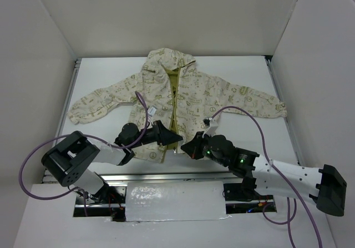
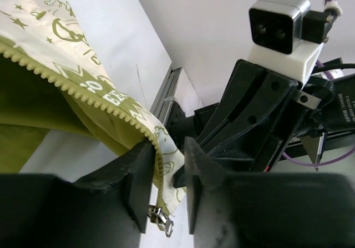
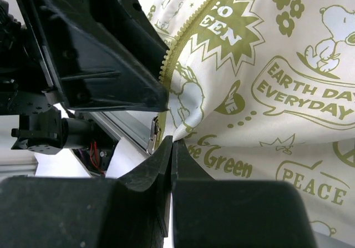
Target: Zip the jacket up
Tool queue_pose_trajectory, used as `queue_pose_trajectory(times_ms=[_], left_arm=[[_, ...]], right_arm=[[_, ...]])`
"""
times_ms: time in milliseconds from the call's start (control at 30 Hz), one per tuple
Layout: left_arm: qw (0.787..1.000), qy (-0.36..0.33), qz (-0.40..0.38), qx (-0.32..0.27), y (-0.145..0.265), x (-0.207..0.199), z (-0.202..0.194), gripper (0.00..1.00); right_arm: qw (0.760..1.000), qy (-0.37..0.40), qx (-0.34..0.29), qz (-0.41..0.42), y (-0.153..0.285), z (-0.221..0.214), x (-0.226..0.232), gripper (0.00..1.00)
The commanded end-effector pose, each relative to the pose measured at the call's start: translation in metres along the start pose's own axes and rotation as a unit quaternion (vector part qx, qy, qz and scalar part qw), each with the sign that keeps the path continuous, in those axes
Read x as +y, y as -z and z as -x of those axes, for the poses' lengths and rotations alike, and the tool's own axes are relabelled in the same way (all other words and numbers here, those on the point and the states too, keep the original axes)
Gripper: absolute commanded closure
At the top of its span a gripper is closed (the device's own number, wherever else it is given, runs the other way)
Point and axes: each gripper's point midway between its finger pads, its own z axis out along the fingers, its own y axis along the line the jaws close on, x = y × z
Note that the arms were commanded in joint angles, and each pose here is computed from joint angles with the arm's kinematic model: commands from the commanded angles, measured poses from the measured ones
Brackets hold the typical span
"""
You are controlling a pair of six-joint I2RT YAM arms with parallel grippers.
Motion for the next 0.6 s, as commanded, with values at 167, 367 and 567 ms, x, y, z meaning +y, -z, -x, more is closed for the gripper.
queue_pose_trajectory(times_ms=[167, 367, 567], left_arm=[[0.991, -0.077, -0.108, -0.036, -0.002, -0.047, 0.018, 1.00], [0.990, -0.079, -0.111, -0.036, -0.005, -0.052, 0.023, 1.00], [0.990, -0.082, -0.108, -0.044, -0.007, -0.059, 0.030, 1.00]], right_arm=[[0.999, 0.000, -0.035, 0.018, -0.001, 0.013, 0.006, 0.98], [0.998, 0.017, -0.032, 0.042, 0.005, 0.009, 0.008, 0.63], [0.998, 0.037, -0.038, 0.032, 0.016, 0.015, 0.003, 0.40]])
